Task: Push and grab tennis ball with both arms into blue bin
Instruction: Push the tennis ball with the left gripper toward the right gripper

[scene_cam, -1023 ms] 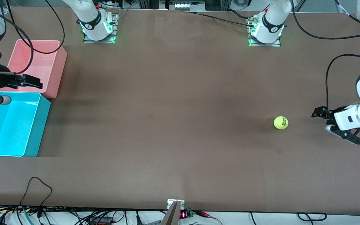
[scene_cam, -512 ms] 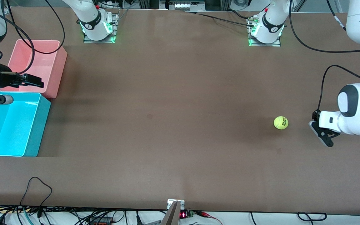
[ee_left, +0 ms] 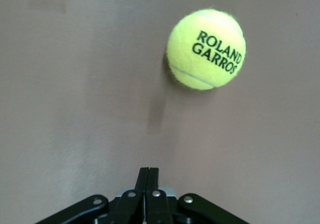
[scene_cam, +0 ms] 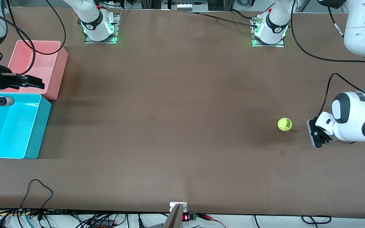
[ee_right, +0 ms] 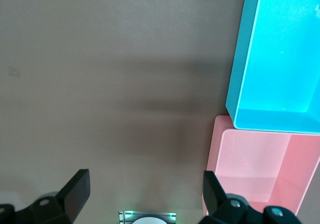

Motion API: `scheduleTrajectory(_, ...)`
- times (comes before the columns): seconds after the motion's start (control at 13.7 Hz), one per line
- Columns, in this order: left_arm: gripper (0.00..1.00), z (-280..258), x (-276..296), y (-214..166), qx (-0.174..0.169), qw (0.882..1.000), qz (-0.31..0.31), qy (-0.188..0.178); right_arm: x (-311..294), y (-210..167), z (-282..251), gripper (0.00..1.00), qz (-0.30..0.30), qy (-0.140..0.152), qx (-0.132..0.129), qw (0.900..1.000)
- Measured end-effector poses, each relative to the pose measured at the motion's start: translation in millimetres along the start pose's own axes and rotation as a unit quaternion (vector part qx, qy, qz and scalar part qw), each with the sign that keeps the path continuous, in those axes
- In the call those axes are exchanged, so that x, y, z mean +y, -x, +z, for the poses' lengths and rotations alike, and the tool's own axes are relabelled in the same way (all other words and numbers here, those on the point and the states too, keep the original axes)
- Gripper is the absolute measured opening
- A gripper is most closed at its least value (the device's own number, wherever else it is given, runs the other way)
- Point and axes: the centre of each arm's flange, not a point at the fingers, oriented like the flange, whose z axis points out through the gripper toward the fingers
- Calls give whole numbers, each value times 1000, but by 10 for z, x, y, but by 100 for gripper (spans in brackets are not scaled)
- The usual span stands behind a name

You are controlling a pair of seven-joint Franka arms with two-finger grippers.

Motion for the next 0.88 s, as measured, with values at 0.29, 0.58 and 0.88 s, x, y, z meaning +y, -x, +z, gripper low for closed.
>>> scheduleTrajectory(0.29, 1, 195, 20, 54, 3, 998, 63, -23, -15, -4, 54, 100, -2, 0, -7, 1000)
scheduleTrajectory(0.58, 1, 363, 81, 200, 7, 997, 57, -59, -86, -101, 423, 100, -25, 1, -8, 1000)
scheduleTrajectory(0.88, 1, 307, 237, 260, 9, 996, 57, -72, -37, -205, 1192, 100, -60, 4, 25, 998)
